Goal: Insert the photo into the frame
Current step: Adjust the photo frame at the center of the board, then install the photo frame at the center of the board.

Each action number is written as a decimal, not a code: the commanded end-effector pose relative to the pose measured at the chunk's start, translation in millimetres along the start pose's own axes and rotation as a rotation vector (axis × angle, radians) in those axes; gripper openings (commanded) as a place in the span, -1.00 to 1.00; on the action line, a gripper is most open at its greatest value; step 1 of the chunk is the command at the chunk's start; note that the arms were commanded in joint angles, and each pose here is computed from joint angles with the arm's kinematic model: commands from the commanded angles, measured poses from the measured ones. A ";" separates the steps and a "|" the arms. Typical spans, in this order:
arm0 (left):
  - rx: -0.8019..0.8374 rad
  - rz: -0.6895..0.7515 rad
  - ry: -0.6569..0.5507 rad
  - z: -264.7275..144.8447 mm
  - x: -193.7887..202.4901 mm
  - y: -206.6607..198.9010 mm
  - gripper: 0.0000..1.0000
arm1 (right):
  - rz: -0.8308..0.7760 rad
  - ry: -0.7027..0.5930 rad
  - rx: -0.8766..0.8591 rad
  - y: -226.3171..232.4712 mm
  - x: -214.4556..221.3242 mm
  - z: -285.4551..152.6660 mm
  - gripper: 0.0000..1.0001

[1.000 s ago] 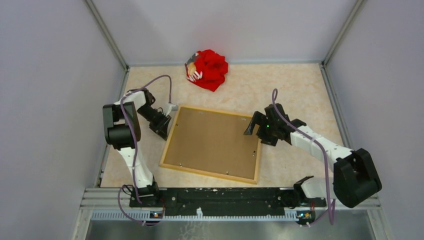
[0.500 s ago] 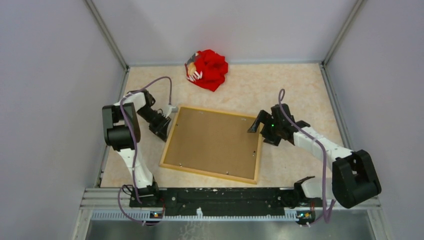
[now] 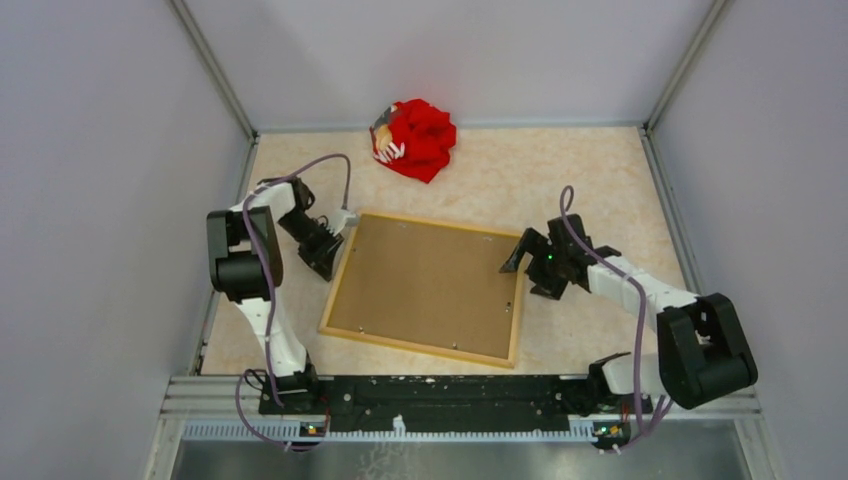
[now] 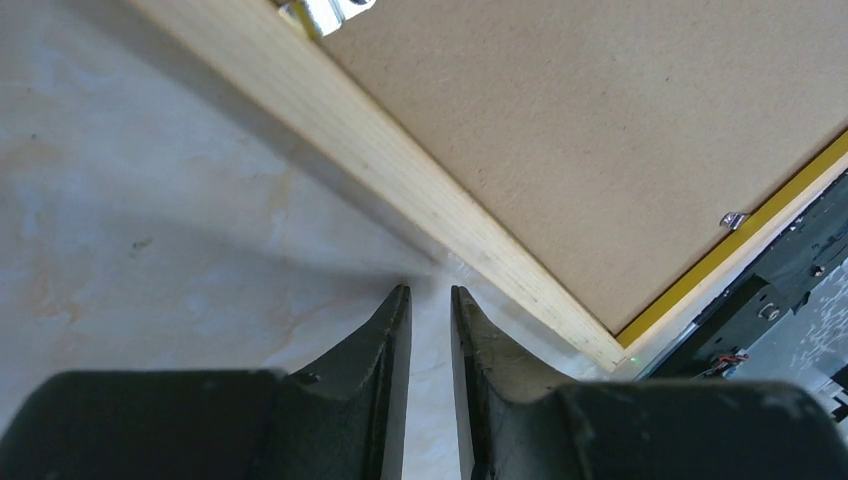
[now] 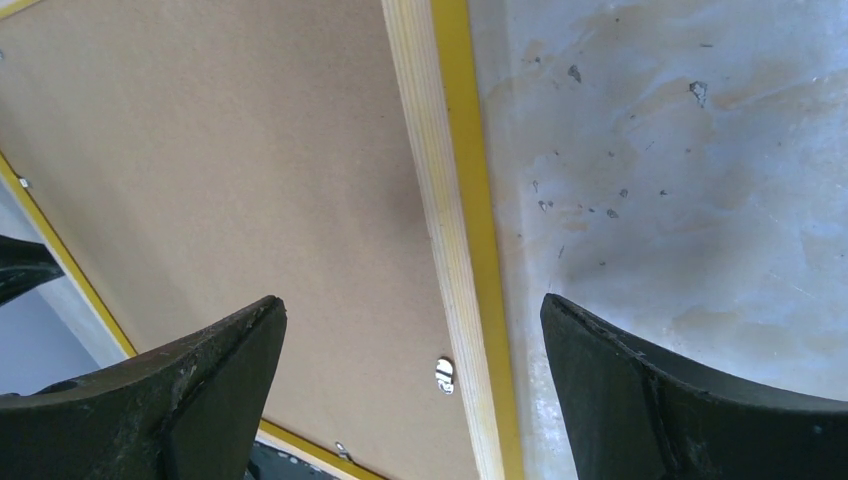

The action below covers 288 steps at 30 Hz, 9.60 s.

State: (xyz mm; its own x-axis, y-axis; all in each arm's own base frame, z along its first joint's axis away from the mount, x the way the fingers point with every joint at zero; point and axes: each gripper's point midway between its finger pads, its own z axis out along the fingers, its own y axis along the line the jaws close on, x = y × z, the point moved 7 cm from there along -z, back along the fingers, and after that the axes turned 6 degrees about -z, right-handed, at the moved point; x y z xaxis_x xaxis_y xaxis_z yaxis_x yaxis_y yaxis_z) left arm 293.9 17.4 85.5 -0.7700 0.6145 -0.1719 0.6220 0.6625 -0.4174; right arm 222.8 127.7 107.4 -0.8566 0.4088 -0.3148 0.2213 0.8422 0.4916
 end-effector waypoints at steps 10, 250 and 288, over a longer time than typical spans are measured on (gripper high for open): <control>-0.012 0.092 0.020 4.7 -10.7 -17.2 -0.46 | 0.017 0.035 -0.113 18.9 -12.2 28.8 0.97; 0.179 -0.010 -0.193 -20.0 -107.8 -4.8 -0.66 | -0.186 0.051 -0.570 264.6 23.7 138.1 0.43; 0.197 -0.021 -0.208 -2.3 -109.8 5.2 -1.00 | -0.197 0.053 -0.536 273.7 11.3 165.2 0.35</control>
State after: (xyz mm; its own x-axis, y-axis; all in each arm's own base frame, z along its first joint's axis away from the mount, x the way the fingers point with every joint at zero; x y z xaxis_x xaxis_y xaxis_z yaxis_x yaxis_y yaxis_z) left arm 383.6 -45.1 107.1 -0.8093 0.4908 -0.3228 0.5796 0.5778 -0.5746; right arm 339.9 415.7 100.3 -0.8959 0.2264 -0.3822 -0.1738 0.6132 0.7706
